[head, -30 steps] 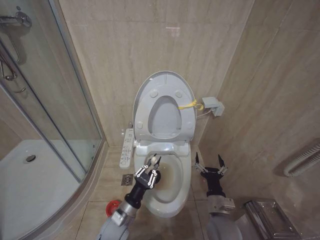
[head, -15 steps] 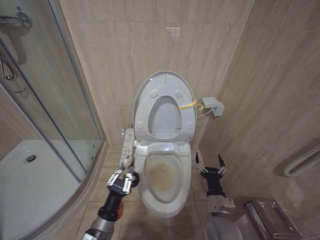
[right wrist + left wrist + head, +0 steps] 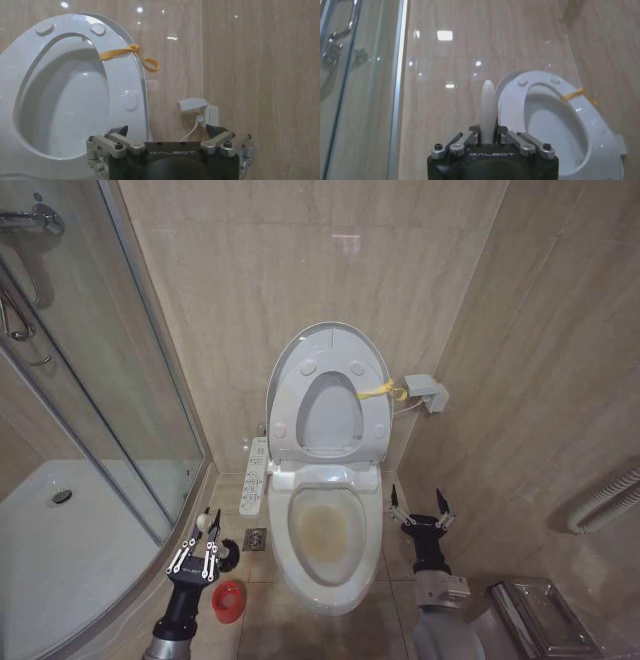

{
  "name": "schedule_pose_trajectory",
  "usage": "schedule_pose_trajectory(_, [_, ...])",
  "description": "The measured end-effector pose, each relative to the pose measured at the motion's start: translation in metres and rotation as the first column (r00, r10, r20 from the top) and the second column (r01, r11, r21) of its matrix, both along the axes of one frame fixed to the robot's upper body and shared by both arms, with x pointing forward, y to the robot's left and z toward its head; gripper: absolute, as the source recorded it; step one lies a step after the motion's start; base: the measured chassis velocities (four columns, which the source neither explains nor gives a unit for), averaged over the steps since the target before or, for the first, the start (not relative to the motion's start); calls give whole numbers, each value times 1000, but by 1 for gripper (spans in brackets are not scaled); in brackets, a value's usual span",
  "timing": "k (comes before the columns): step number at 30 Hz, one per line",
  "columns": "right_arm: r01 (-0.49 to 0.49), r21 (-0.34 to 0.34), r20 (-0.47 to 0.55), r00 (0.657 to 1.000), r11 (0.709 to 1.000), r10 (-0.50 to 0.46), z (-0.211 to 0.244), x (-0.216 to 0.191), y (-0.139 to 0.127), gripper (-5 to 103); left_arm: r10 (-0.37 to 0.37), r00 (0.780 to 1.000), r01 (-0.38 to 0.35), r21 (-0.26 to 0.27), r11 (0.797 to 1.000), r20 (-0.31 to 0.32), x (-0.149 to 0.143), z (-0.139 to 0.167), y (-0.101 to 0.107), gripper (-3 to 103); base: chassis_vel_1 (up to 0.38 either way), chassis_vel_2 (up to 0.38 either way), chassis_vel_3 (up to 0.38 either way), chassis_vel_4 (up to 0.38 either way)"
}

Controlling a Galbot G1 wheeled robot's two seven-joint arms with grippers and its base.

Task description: Open the toilet lid, clean the toilet bowl with a toilet brush, close the toilet lid, and flush.

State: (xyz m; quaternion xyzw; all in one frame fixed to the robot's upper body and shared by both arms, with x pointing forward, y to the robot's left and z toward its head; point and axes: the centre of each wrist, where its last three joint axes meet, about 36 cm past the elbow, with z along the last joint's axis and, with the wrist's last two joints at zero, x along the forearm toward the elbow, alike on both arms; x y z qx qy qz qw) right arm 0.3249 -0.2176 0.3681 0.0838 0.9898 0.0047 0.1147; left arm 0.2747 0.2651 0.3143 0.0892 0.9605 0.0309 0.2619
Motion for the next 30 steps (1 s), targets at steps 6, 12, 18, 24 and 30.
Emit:
schedule_pose_trajectory(6, [0,0,0,1000,1000,0,0,0,0,100,38,997,-40,-29,999,-66,10,-34,7,20,0,0,0,0])
schedule_pose_trajectory(12, [0,0,0,1000,1000,0,0,0,0,100,85,987,-89,-25,996,-140,24,-69,19,20,0,0,0,0])
schedule_pose_trajectory(18, [0,0,0,1000,1000,0,0,0,0,100,119,970,-126,-18,992,-211,30,-98,30,20,0,0,0,0])
schedule_pose_trajectory(24, [0,0,0,1000,1000,0,0,0,0,100,134,952,-139,3,990,-274,31,-125,34,20,0,0,0,0])
schedule_pose_trajectory(30, [0,0,0,1000,1000,0,0,0,0,100,134,939,-129,39,991,-317,38,-145,44,20,0,0,0,0])
